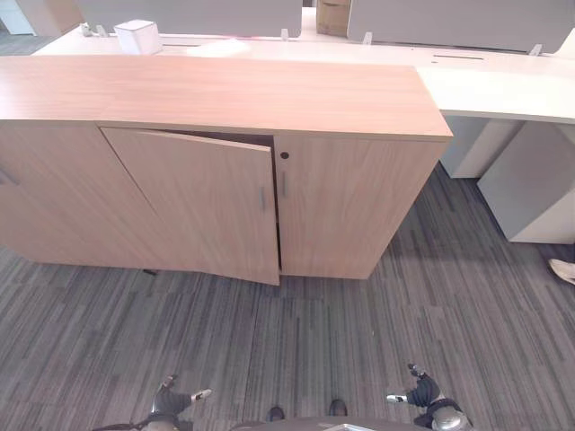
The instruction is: Put the empty folder in the office cabinet
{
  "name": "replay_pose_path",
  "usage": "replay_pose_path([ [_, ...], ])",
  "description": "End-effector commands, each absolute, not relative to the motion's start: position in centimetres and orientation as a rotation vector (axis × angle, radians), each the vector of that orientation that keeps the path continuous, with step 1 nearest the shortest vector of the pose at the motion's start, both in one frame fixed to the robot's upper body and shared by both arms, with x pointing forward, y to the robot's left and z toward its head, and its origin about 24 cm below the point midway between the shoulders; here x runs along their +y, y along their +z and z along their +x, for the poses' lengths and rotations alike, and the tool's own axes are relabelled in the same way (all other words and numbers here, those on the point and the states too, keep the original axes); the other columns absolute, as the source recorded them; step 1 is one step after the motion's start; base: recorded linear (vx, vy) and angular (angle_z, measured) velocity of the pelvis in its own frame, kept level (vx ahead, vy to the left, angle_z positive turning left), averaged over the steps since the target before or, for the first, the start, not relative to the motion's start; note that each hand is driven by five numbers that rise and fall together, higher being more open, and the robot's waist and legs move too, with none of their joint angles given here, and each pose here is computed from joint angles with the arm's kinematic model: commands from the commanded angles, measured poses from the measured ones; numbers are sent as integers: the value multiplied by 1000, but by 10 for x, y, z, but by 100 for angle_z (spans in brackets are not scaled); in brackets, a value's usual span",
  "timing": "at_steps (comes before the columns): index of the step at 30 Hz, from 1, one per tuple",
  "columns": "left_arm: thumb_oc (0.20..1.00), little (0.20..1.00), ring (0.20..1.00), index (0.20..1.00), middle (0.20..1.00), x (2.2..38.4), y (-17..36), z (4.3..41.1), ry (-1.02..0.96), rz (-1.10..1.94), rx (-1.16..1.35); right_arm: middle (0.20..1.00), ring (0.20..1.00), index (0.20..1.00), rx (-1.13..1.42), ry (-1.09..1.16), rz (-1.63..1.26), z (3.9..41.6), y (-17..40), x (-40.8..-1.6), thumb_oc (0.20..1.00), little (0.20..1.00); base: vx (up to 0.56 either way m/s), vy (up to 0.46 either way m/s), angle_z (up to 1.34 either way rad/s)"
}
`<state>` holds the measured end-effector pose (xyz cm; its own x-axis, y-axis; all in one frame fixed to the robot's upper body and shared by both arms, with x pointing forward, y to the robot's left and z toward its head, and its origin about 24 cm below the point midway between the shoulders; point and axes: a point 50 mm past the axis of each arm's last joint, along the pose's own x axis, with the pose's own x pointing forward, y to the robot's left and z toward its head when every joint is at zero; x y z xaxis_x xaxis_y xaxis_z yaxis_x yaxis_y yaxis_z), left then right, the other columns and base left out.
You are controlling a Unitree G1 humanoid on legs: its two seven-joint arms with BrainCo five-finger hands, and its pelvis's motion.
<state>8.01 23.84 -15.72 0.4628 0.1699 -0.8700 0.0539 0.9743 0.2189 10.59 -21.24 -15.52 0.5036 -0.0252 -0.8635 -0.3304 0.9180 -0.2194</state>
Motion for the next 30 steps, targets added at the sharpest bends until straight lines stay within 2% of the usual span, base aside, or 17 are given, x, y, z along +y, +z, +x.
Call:
replay_pose_path([
  [1, 1000, 1000, 1000, 1000, 1000, 248, -160, 73, 83, 235, 1179, 1000, 1000, 1000, 1068, 177, -363, 107, -156, -216, 1000, 1000, 51, 8, 3],
  [4, 1000, 1000, 1000, 1000, 1000, 242, -168, 43, 41, 200, 1337, 1000, 1000, 1000, 1146, 219, -364, 94, -163, -209, 1000, 1000, 118, 16, 1],
  [10, 1000, 1000, 1000, 1000, 1000, 235, -171, 27, 35, 141, 1421, 1000, 1000, 1000, 1214, 245, -345, 83, -168, -203, 1000, 1000, 66, 12, -9],
  [30, 1000, 1000, 1000, 1000, 1000, 228, -173, 22, -37, 174, 1468, 1000, 1000, 1000, 1265, 286, -353, 76, -170, -202, 1000, 1000, 10, 0, -1],
])
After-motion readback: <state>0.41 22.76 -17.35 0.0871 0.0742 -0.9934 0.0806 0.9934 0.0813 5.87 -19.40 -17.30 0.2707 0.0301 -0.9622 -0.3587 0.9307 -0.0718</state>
